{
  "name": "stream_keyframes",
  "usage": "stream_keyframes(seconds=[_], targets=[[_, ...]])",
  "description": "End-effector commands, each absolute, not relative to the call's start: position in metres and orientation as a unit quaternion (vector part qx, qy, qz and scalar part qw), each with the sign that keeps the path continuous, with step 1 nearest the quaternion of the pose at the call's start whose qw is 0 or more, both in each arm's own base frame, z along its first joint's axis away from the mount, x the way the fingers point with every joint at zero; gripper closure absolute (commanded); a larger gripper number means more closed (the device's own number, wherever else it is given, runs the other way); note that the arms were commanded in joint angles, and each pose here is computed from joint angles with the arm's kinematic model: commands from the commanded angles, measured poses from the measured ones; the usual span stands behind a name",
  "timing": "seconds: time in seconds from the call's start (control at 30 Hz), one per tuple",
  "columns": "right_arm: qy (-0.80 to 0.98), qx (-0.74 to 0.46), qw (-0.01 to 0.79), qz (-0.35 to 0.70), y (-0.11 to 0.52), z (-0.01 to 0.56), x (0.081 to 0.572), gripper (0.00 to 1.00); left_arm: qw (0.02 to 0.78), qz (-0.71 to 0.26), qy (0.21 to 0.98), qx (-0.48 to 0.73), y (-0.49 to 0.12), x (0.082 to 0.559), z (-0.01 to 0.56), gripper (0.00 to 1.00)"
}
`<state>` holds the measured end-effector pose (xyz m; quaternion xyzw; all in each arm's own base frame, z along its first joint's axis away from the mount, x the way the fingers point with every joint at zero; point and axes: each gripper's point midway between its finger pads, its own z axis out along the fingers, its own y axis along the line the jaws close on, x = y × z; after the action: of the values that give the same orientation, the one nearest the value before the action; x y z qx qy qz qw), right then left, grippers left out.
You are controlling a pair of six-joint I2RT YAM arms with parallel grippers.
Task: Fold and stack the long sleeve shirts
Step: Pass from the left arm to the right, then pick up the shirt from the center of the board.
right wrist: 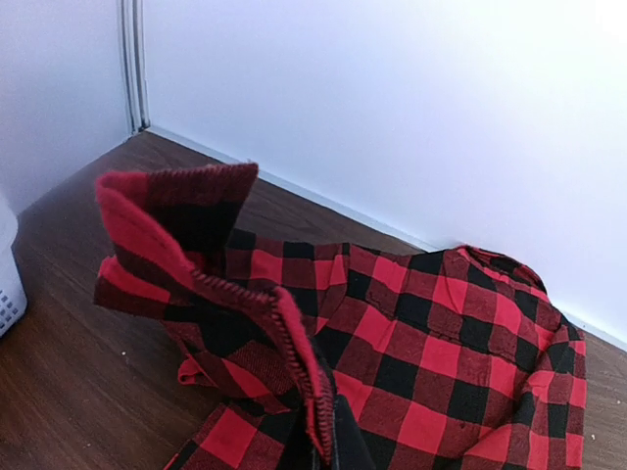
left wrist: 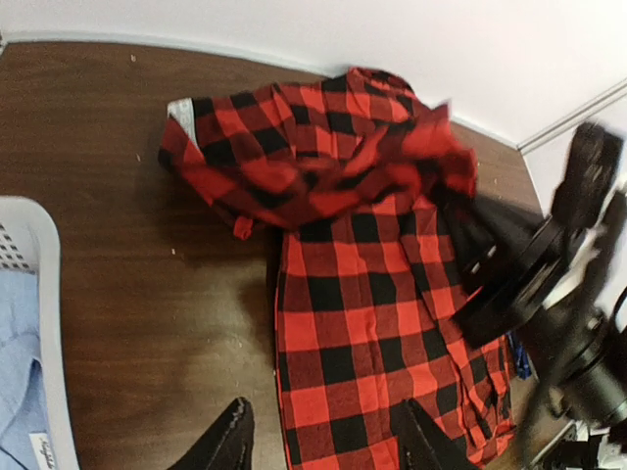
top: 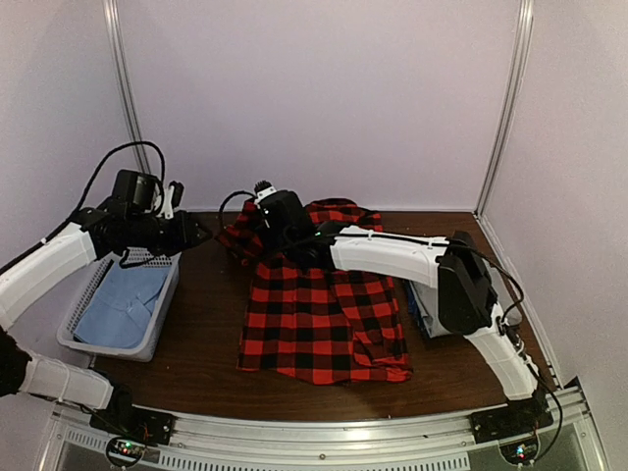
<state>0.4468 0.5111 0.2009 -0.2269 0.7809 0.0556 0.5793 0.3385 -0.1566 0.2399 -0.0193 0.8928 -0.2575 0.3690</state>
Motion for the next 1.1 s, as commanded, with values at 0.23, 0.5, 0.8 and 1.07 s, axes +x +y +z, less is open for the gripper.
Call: stream_keyframes(seconds=[0.23,0.5,0.8,1.07], targets=[[0.781,-0.13,0.593,0.144,0.452,0.289,0.475,1.0,0.246,-0.281,0.927,0.021,-0.192,0.277,0.146,0.49],[0.779,-0.112,0.598,0.15,0.423,0.304,0.484,1.0,0.14,-0.276,0.95,0.046,-0.204,0.209,0.081,0.53],[0.773,-0.096,0.606,0.16,0.402,0.322,0.486,1.0,0.074,-0.283,0.954,0.063,-0.222,0.166,0.05,0.58],[0.767,-0.091,0.612,0.17,0.395,0.335,0.479,1.0,0.073,-0.257,0.961,0.073,-0.231,0.163,0.036,0.64]])
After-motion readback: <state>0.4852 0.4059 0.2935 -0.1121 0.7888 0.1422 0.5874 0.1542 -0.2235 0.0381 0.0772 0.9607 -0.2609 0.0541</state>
